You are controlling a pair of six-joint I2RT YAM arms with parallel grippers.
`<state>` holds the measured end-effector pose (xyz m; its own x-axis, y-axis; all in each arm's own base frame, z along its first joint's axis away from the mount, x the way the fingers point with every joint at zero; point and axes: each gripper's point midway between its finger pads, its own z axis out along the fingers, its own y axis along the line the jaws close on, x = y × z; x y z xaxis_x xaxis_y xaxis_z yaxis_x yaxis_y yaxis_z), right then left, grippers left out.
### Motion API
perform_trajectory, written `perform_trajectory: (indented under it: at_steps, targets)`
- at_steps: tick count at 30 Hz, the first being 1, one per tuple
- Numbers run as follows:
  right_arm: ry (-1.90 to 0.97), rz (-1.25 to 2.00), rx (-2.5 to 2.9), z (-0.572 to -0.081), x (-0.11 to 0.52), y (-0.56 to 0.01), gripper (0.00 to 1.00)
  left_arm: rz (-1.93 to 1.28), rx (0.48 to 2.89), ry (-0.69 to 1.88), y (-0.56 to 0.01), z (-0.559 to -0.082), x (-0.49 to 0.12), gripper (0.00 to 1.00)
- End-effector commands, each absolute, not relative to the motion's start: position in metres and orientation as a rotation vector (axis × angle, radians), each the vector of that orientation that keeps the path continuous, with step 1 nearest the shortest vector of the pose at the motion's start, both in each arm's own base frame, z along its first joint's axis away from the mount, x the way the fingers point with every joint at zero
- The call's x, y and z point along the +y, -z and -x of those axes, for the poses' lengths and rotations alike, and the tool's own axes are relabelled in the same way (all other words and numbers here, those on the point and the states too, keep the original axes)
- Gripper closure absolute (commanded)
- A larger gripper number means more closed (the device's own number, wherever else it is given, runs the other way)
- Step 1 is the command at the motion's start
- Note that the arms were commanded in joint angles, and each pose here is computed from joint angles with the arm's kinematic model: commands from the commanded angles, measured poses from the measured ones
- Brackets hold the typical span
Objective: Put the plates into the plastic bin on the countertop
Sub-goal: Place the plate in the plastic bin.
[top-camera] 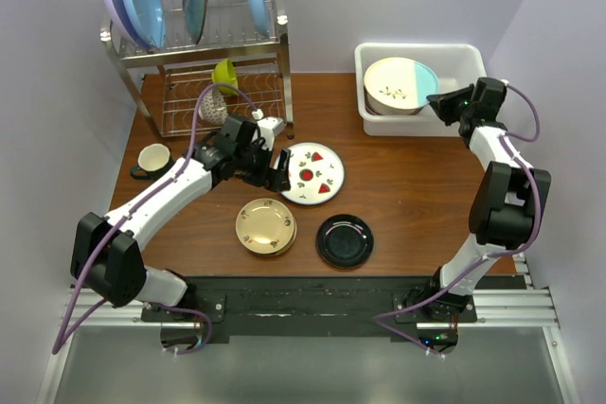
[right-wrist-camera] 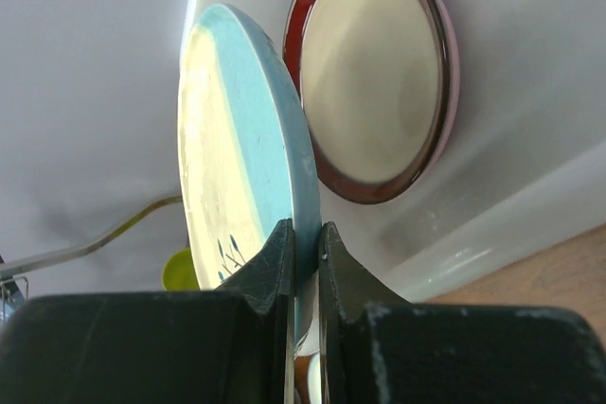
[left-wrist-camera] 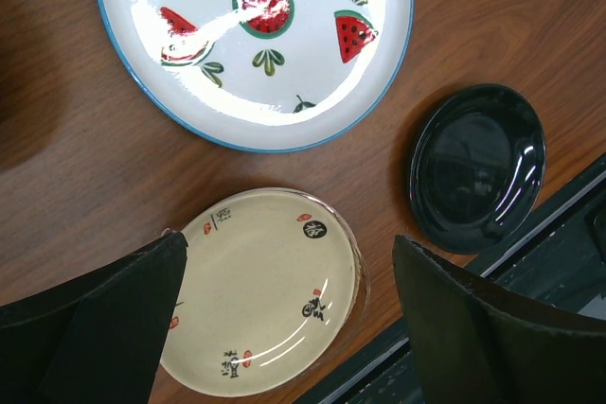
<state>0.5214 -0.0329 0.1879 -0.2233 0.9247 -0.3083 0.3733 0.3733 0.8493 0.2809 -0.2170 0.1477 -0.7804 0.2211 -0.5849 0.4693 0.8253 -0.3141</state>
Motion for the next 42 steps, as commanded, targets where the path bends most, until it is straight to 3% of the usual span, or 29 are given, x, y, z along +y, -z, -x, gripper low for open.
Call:
perform_trajectory:
  at_steps: [1, 18, 31, 34, 42]
  targets:
    - [-0.907, -1.0, 1.567, -0.55, -0.036, -0.273, 1.0, -0.544, 2.434, 0.622, -0.149, -0.284, -0.219, 0.06]
    - [-0.845, -1.132, 1.619, -0.586, -0.054, -0.212, 1.0, -0.521, 2.454, 0.651, -0.141, -0.276, -0.218, 0.07]
    - [-0.849, -1.09, 1.697, -0.607, -0.041, -0.204, 1.0, -0.524, 2.46, 0.658, -0.14, -0.275, -0.219, 0.07]
    - [-0.846, -1.058, 1.726, -0.609, -0.034, -0.205, 0.93, -0.526, 2.462, 0.663, -0.14, -0.275, -0.22, 0.07]
    - [-0.848, -1.021, 1.785, -0.61, -0.019, -0.199, 0.62, -0.531, 2.461, 0.662, -0.141, -0.273, -0.219, 0.07]
